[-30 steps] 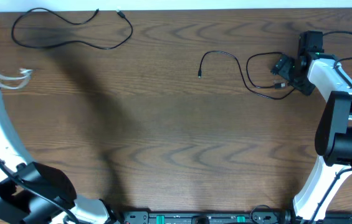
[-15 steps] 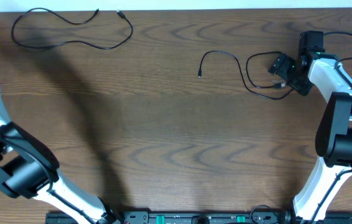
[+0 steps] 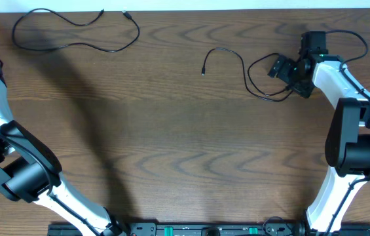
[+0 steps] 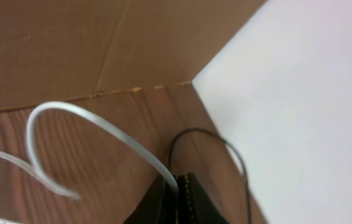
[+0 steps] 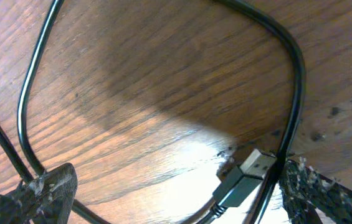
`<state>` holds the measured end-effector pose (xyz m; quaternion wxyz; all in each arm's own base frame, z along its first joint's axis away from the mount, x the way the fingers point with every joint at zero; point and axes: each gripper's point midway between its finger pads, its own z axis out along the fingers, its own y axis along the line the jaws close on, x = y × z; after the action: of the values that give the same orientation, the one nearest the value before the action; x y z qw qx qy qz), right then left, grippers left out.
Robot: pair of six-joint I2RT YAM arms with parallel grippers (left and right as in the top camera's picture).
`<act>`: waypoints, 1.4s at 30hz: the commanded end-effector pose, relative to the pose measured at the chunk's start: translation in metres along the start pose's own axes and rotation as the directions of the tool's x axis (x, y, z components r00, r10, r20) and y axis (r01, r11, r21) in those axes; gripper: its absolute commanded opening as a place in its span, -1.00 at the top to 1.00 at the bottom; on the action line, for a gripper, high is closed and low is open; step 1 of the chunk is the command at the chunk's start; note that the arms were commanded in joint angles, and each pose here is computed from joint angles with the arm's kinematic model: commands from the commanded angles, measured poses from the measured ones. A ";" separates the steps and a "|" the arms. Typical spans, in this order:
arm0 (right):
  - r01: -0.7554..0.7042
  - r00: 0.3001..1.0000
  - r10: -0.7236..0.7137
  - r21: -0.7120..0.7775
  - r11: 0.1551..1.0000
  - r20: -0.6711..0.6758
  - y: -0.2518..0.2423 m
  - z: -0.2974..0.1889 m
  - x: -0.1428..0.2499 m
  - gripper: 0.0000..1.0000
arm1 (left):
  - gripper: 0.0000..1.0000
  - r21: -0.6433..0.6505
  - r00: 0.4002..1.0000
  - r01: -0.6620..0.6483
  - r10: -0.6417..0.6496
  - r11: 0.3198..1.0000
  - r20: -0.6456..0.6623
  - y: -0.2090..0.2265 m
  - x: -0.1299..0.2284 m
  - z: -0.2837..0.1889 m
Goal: Untangle cables
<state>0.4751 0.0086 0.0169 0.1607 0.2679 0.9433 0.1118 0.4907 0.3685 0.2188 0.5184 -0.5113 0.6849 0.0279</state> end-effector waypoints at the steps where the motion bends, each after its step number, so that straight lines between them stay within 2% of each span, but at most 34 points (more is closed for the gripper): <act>1: 0.011 1.000 -0.010 -0.027 1.000 0.011 0.011 -0.007 -0.001 -0.99 | 0.85 -0.035 0.991 -0.118 0.115 0.992 -0.064 0.016 0.020 0.013; 4: 0.013 1.000 -0.013 -0.028 1.000 0.010 0.012 -0.007 -0.001 -0.99 | 0.85 -0.063 0.987 -0.122 0.114 0.990 -0.114 0.028 0.037 0.021; 5: 0.013 1.000 -0.012 -0.027 1.000 0.008 0.012 -0.007 0.000 -0.99 | 0.77 -0.074 0.986 -0.123 0.114 0.990 -0.118 0.031 0.039 0.023; 7: 0.023 1.000 -0.023 -0.026 0.999 0.005 0.012 -0.007 0.001 -0.99 | 0.24 -0.100 0.987 -0.126 0.114 0.987 -0.113 0.037 0.038 0.024; 10: 0.035 0.999 -0.035 -0.025 0.999 0.002 0.013 -0.006 0.002 -0.99 | -0.32 -0.123 0.986 -0.128 0.113 0.984 -0.122 0.043 0.040 0.023; 13: 0.035 0.999 -0.035 -0.025 0.999 0.003 0.013 -0.006 0.002 -0.99 | -0.57 -0.141 0.982 -0.134 0.112 0.981 -0.154 0.049 0.047 0.021; 19: 0.052 0.999 -0.052 -0.023 0.998 -0.001 0.013 -0.006 0.003 -0.99 | -0.64 -0.180 0.979 -0.149 0.119 0.972 -0.167 0.059 0.048 0.020; 23: 0.060 0.998 -0.060 -0.017 0.998 -0.014 0.011 -0.006 0.006 -0.99 | -0.64 -0.267 0.966 -0.233 0.192 0.935 -0.171 0.084 0.040 0.016; 26: 0.059 0.998 -0.059 -0.015 0.998 -0.016 0.011 -0.006 0.007 -0.99 | -0.64 -0.261 0.900 -0.402 0.326 0.878 -0.288 0.104 0.055 0.015; 27: 0.059 0.998 -0.060 -0.016 0.998 -0.015 0.011 -0.006 0.007 -0.99 | -0.64 -0.268 0.838 -0.505 0.392 0.820 -0.380 0.124 0.068 0.013; 29: 0.059 0.998 -0.059 -0.016 0.998 -0.014 0.011 -0.006 0.007 -0.98 | -0.66 -0.297 0.789 -0.575 0.420 0.762 -0.449 0.145 0.075 0.009; 32: 0.068 0.998 -0.068 -0.016 0.998 -0.015 0.011 -0.006 0.007 -0.99 | -0.68 -0.384 0.746 -0.636 0.409 0.669 -0.525 0.181 0.076 -0.001; 34: 0.077 0.997 -0.077 -0.015 0.997 -0.017 0.010 -0.006 0.007 -0.99 | -0.78 -0.421 0.735 -0.649 0.380 0.634 -0.561 0.200 0.075 -0.009; 42: 0.091 0.996 -0.091 -0.013 0.996 -0.021 0.010 -0.006 0.008 -0.99 | -0.78 -0.445 0.729 -0.640 0.312 0.626 -0.609 0.231 0.073 -0.024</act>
<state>0.4691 0.0160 0.0152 0.1505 0.2351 0.9541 0.1085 0.3215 0.4082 0.0572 0.1152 -0.4364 0.8556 0.2533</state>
